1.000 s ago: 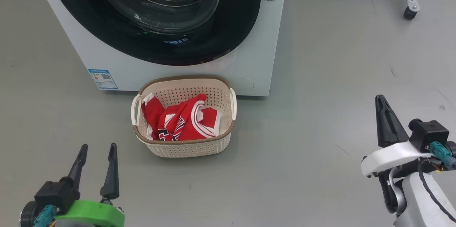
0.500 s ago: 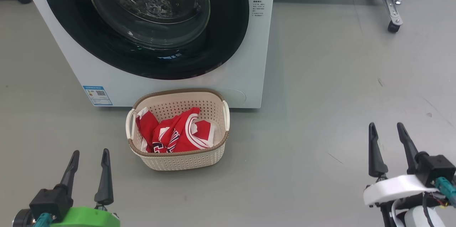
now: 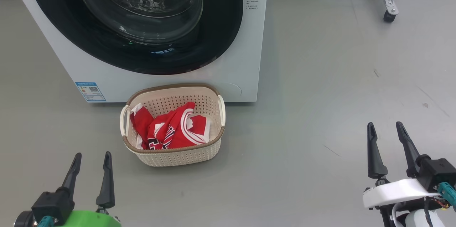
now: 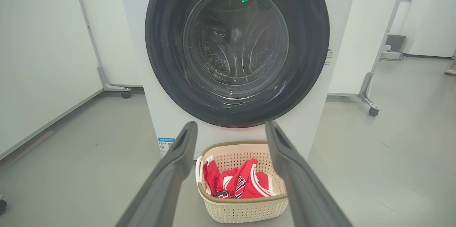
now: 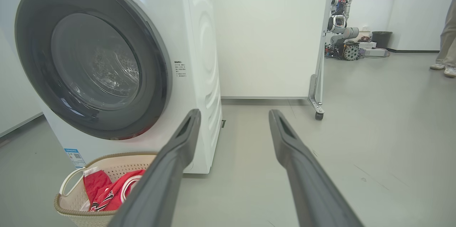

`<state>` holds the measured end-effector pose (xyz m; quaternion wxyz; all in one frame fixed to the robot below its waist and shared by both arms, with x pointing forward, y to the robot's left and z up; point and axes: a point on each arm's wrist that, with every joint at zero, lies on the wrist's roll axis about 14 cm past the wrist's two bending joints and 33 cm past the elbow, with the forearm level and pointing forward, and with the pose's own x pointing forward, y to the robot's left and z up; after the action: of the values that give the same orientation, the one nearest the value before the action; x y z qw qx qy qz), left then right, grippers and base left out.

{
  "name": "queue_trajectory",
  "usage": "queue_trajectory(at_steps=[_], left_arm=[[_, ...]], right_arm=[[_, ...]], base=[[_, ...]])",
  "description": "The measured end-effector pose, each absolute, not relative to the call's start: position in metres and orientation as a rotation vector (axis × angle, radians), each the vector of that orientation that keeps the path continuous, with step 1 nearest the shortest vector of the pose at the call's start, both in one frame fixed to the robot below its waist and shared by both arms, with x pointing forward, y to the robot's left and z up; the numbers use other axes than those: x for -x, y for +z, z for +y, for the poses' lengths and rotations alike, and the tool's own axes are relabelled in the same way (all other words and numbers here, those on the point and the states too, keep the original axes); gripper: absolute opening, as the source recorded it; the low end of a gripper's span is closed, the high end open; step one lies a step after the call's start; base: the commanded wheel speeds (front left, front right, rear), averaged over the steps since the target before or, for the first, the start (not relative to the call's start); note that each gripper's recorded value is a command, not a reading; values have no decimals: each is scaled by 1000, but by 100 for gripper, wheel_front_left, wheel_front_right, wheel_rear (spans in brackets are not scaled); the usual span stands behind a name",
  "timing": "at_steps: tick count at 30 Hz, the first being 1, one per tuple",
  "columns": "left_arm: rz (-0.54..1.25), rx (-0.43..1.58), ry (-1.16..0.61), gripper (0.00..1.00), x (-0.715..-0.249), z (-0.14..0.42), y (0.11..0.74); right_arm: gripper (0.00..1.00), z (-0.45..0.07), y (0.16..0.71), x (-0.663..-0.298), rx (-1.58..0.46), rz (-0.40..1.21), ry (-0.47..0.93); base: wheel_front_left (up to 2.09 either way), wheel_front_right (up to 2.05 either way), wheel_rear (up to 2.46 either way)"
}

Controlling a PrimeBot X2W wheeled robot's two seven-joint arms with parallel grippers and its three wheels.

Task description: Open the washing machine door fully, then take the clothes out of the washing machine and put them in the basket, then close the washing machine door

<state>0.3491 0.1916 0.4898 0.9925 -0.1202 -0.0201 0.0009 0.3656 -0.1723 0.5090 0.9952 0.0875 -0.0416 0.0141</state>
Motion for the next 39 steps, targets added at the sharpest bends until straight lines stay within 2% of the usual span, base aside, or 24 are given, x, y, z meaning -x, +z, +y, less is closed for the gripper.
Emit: queue_trajectory(at_steps=[39], left_arm=[[-16,307,-40,100,-346,174,484]], right_arm=[[100,-159,508,-362,-177,-82,72]], base=[[0,0,0]])
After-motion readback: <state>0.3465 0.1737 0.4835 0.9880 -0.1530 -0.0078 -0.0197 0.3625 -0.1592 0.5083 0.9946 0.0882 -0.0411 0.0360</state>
